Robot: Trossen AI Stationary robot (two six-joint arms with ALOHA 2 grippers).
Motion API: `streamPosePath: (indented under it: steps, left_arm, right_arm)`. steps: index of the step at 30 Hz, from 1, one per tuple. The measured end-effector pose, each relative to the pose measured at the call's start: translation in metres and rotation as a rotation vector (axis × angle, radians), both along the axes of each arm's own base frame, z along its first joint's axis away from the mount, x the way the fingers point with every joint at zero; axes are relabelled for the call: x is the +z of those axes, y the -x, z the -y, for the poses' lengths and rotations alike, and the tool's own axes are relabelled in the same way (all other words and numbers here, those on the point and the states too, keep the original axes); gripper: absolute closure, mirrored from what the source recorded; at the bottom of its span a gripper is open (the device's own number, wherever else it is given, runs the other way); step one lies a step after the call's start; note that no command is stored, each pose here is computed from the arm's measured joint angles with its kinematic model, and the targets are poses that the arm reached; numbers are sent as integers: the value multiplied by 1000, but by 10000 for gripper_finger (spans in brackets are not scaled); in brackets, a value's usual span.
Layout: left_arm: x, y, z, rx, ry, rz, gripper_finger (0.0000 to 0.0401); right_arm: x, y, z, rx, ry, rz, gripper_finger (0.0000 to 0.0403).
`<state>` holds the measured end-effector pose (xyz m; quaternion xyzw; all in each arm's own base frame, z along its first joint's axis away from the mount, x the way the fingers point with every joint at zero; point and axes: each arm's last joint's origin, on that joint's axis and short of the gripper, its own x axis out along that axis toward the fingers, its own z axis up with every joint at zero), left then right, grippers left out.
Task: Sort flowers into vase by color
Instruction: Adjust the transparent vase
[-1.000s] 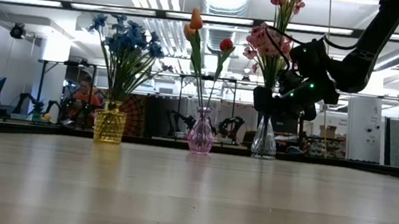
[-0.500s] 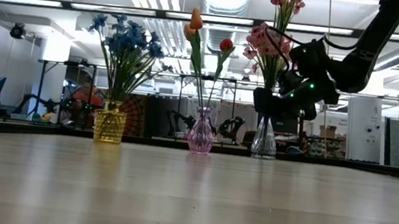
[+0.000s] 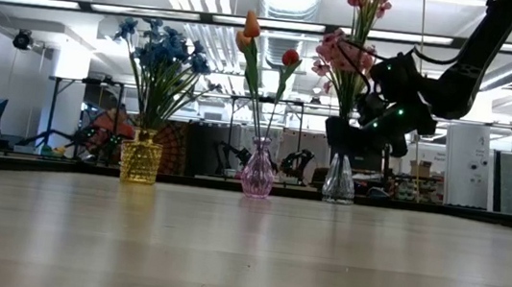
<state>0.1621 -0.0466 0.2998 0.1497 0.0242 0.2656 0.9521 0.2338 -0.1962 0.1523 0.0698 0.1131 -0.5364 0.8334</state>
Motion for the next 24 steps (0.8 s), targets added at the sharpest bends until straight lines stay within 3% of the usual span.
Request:
streamPosePath:
  steps: [16,24]
  left_arm:
    - [0,0,0,0,-4,-2,177]
    - [0,0,0,0,-4,-2,177]
  right_arm:
    - [-13,-3,2,8,-18,-13,146]
    - [-27,-7,6,1,4,-2,110]
